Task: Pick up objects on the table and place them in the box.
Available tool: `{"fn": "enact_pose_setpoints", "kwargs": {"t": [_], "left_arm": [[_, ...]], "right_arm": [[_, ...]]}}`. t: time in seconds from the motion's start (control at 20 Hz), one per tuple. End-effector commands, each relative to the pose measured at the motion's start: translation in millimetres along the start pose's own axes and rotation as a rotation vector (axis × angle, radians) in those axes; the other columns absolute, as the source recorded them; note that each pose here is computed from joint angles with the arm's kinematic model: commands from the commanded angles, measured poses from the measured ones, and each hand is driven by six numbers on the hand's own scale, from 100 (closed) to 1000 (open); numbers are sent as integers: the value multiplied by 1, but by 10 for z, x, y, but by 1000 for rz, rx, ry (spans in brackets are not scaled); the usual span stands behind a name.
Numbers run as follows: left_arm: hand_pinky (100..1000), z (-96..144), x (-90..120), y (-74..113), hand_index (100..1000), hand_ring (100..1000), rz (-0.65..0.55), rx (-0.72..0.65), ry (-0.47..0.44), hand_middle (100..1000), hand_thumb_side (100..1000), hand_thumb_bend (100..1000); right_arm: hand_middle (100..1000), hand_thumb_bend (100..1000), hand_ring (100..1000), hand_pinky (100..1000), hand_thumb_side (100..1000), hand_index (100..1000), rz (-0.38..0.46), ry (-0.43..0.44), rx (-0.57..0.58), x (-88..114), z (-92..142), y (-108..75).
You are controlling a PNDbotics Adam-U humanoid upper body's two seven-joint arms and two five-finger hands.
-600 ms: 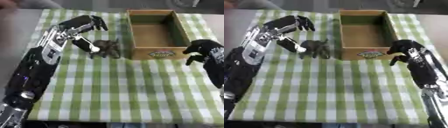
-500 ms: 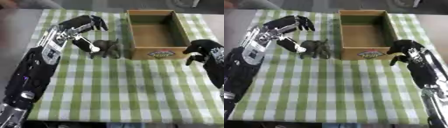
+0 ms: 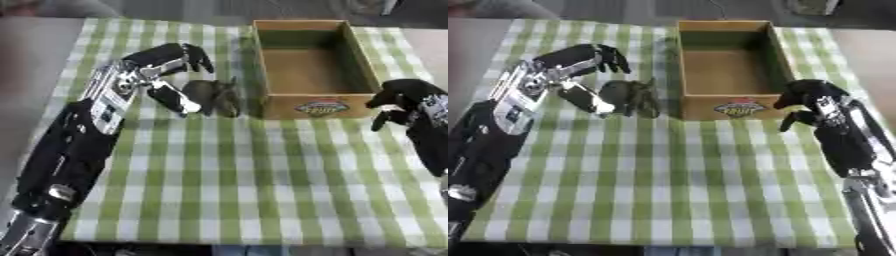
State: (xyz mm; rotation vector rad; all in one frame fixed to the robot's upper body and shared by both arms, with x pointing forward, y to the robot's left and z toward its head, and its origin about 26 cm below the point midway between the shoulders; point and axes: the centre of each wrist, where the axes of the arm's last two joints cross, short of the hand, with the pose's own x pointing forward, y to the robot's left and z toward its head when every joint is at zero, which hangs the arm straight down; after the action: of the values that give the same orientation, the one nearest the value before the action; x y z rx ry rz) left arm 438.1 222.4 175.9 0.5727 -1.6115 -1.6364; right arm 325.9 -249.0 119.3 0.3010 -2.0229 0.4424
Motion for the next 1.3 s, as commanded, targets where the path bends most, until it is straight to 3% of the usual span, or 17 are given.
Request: {"fn": "enact_pose_setpoints", "kwargs": {"t": [0.05,0.7,0.9,1.1,1.3], "left_arm": [[705,-23,-8,98,799,748,-7,15,12,783,325,446],[664,-161,-65,-32,794,699,-27,-29,67,725,279,435],[651,-184,-99,-96,792,681,-41,-51,82,704,233,410],[616,-192,-125,-149,782,636,-50,-63,96,655,112,387],[569,-187,-145,-182,772,585,-59,-65,110,601,110,346]], "right_arm": [[579,100,639,401,709,716,14,-17,12,51,-29,-16],[579,100,639,401,714,716,12,-13,24,40,-36,6],[579,100,638,402,715,716,13,-13,26,40,-40,9],[579,100,638,402,716,716,13,-13,27,39,-43,10],[579,100,638,402,718,717,14,-12,26,37,-43,9]]}}
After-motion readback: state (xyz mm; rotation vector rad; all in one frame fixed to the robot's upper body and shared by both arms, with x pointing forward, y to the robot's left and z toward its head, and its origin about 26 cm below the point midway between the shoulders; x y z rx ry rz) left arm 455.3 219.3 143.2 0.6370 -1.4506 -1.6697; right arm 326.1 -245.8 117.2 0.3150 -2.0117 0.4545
